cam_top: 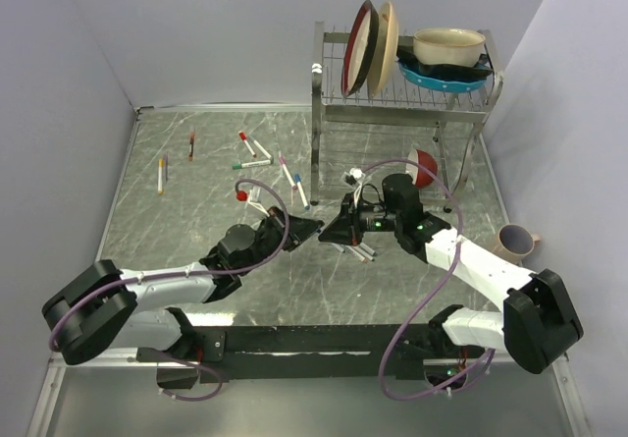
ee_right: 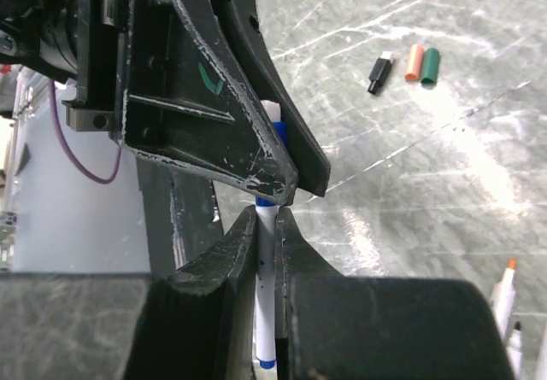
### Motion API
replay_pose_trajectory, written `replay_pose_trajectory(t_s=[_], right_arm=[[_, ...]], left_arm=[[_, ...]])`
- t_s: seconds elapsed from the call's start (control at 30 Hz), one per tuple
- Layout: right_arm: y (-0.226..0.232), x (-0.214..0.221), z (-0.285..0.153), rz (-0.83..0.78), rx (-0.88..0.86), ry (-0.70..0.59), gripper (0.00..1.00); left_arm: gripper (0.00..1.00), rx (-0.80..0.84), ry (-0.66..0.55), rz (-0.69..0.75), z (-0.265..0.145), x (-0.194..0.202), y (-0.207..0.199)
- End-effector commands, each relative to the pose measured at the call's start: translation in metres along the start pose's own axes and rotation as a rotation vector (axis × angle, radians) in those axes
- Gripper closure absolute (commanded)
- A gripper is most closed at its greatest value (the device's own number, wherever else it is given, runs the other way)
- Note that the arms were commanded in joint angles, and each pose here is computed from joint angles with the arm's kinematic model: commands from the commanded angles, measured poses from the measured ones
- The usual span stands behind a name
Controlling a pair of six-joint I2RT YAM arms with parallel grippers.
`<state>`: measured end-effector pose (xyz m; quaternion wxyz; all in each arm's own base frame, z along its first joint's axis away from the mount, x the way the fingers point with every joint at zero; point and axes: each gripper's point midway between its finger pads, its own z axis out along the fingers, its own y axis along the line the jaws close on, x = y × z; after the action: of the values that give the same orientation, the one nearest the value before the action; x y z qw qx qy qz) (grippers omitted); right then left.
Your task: Open the pen caps
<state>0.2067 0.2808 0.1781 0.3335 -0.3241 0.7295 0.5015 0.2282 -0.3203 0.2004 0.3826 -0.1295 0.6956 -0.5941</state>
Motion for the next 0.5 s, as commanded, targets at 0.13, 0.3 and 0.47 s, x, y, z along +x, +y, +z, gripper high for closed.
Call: replay_pose_trajectory(t_s=[0.13, 0.3, 0.47], right_arm=[[-0.009, 0.012, 0.006, -0.156, -0.007, 0.123, 1.0], [-0.018, 0.036, 0.015, -0.135, 0.011, 0.257, 1.0], [-0.038, 0.041, 0.013, -0.175, 0.114, 0.294, 1.0]], left_arm=[[0.99, -0.156, -0.27, 0.036, -0.026, -0.07, 0.0], [0.99, -0.233, -0.494, 0.042, -0.062, -0.128, 0.007], [0.99, -0.293, -0.539, 0.044, -0.081, -0.148, 0.026]])
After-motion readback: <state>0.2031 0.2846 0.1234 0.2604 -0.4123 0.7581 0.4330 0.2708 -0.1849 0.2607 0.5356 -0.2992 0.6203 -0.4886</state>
